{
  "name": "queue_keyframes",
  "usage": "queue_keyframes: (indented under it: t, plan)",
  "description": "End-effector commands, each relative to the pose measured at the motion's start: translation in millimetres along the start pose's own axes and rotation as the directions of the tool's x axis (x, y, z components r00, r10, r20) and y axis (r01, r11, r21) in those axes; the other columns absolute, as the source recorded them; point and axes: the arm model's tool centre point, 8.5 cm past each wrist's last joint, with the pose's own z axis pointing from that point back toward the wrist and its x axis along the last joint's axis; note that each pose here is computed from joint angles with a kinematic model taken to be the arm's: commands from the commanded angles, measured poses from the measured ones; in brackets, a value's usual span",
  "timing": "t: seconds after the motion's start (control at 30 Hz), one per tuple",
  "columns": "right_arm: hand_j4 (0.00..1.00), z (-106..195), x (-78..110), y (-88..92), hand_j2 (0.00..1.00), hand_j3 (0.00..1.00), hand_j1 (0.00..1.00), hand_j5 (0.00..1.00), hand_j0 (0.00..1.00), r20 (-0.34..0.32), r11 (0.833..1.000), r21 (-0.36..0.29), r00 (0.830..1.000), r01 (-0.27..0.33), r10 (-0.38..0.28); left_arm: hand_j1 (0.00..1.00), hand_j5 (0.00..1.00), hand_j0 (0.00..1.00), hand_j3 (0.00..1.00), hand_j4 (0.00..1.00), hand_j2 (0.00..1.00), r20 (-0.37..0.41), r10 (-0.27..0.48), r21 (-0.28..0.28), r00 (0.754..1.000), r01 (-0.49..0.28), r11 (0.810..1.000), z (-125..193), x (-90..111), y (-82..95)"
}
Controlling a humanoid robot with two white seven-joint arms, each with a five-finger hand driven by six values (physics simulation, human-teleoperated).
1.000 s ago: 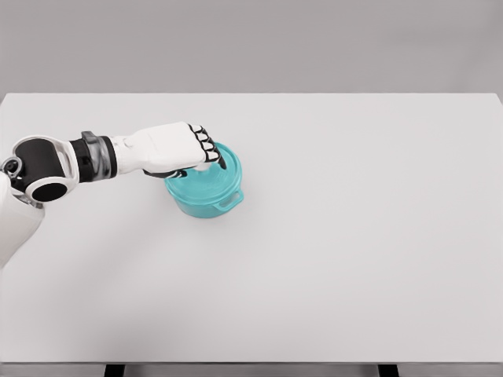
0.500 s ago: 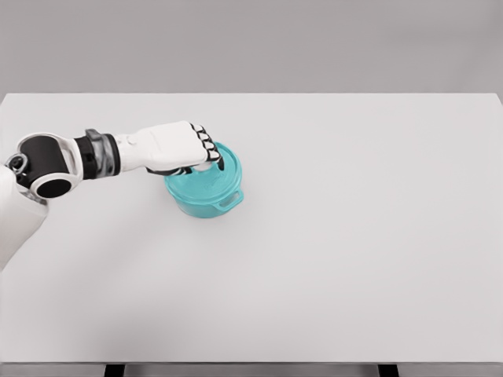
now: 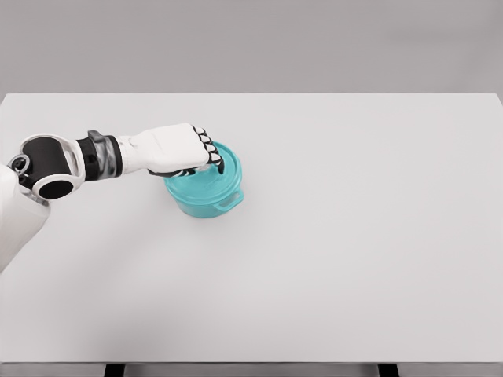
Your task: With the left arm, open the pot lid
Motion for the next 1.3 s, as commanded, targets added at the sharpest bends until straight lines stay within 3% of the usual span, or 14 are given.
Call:
queue_keyframes:
  t: [0.0, 0.47, 0.7, 1.0, 1.27]
  plan:
    - [1.0, 0.0, 0.1, 0.0, 1.0, 1.0, 1.0, 1.0, 1.0, 0.0, 1.0, -0.001, 1.0, 0.002, -0.002, 0.59, 0.59, 0.59, 0.59, 0.59, 0.59, -0.001, 0.006, 0.004, 1.0, -0.006, 1.0, 0.4, -0.4, 0.4]
    - [1.0, 0.0, 0.0, 0.0, 1.0, 1.0, 1.0, 1.0, 1.0, -0.001, 1.0, 0.0, 1.0, 0.0, 0.0, 0.55, 0.55, 0.55, 0.55, 0.55, 0.55, -0.011, 0.015, 0.006, 1.0, -0.015, 1.0, 2.8, -4.4, -0.4]
    - [1.0, 0.0, 0.1, 0.0, 1.0, 1.0, 1.0, 1.0, 1.0, 0.0, 1.0, -0.001, 1.0, 0.002, -0.002, 0.55, 0.55, 0.55, 0.55, 0.55, 0.55, 0.003, 0.035, 0.046, 0.999, -0.035, 0.998, 7.8, -7.7, 10.9]
    - [1.0, 0.0, 0.1, 0.0, 1.0, 1.0, 1.0, 1.0, 1.0, 0.001, 1.0, 0.0, 1.0, 0.001, -0.001, 0.54, 0.54, 0.54, 0.54, 0.54, 0.54, 0.002, 0.056, 0.077, 0.998, -0.056, 0.995, 29.8, -21.4, 24.4]
    - [1.0, 0.0, -0.1, 0.0, 1.0, 1.0, 1.0, 1.0, 1.0, -0.001, 1.0, -0.001, 1.0, 0.002, -0.002, 0.51, 0.51, 0.51, 0.51, 0.51, 0.51, -0.023, 0.088, 0.064, 0.996, -0.086, 0.994, 60.4, -35.7, 20.3]
